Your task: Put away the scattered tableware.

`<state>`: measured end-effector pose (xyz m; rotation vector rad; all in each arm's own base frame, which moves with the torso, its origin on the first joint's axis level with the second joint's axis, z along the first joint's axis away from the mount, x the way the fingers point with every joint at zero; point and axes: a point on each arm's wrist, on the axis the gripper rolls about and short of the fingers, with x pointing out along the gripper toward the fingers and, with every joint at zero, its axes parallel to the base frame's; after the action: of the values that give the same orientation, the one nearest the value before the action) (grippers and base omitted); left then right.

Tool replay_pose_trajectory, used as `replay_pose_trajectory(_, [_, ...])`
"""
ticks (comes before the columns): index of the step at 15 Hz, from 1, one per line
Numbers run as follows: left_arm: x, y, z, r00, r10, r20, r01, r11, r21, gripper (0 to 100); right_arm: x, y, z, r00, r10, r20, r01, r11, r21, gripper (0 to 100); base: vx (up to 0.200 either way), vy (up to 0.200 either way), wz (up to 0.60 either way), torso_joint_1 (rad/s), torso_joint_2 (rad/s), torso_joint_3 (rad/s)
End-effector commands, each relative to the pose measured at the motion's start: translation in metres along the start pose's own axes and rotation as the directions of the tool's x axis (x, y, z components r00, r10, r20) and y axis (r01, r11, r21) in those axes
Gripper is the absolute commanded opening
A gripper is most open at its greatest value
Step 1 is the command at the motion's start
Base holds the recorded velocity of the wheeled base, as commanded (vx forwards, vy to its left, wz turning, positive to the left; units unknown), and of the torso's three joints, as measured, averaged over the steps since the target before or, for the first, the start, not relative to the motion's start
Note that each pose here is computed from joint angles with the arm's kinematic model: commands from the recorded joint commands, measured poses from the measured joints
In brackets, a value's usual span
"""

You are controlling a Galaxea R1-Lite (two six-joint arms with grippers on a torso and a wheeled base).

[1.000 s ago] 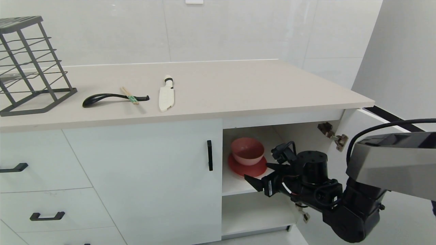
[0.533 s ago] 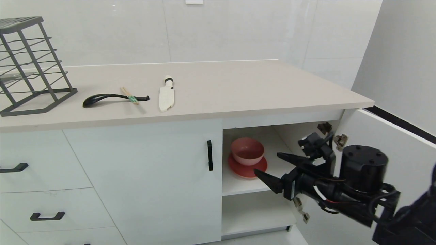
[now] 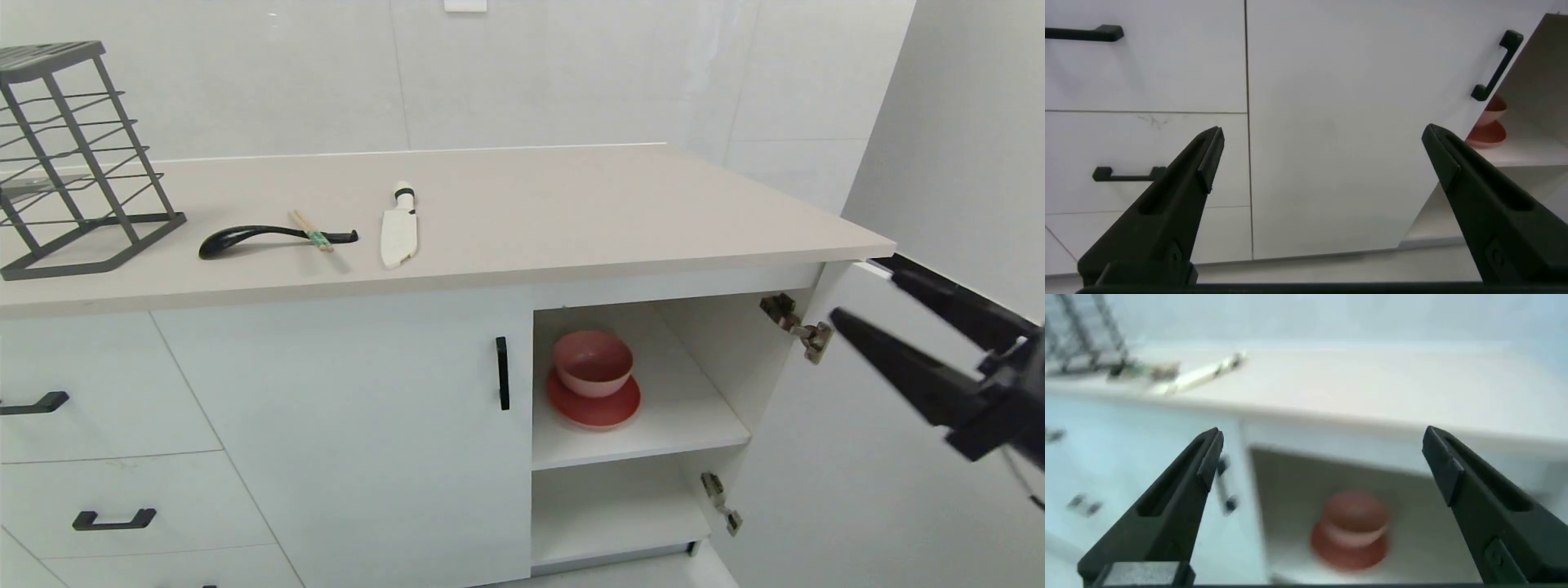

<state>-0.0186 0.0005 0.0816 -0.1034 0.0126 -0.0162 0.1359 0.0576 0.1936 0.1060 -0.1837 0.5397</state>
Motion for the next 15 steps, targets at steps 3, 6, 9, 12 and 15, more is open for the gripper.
replay_pose_trajectory(3, [-0.004,0.0,-0.001,0.999,0.015,0.052,-0.015,1.0,-0.001,100,-0.105,0.011,0.038,0.917,-0.122,0.379,0.192,0.97,-0.152,100,0.0,0.0,0.0,0.0,0.0,0.0])
replay_pose_trajectory(6, [-0.004,0.0,-0.001,0.998,0.016,0.053,-0.016,1.0,0.0,100,-0.147,0.028,0.02,0.874,-0.143,0.464,0.29,0.92,-0.263,100,0.0,0.0,0.0,0.0,0.0,0.0])
replay_pose_trajectory(9, [-0.004,0.0,-0.001,0.998,0.016,0.053,-0.016,1.0,-0.001,100,-0.18,0.043,-0.008,0.878,-0.161,0.451,0.315,0.903,-0.292,100,0.0,0.0,0.0,0.0,0.0,0.0])
replay_pose_trajectory(12, [-0.004,0.0,-0.001,0.998,0.014,0.053,-0.015,1.0,0.002,100,-0.187,0.043,-0.027,0.904,-0.211,0.372,0.32,0.91,-0.263,100,0.0,0.0,0.0,0.0,0.0,0.0])
replay_pose_trajectory(15, [-0.004,0.0,-0.001,0.998,0.011,0.055,-0.013,0.999,0.034,100,-0.184,0.029,-0.063,0.859,-0.508,0.062,0.51,0.84,-0.185,100,0.0,0.0,0.0,0.0,0.0,0.0])
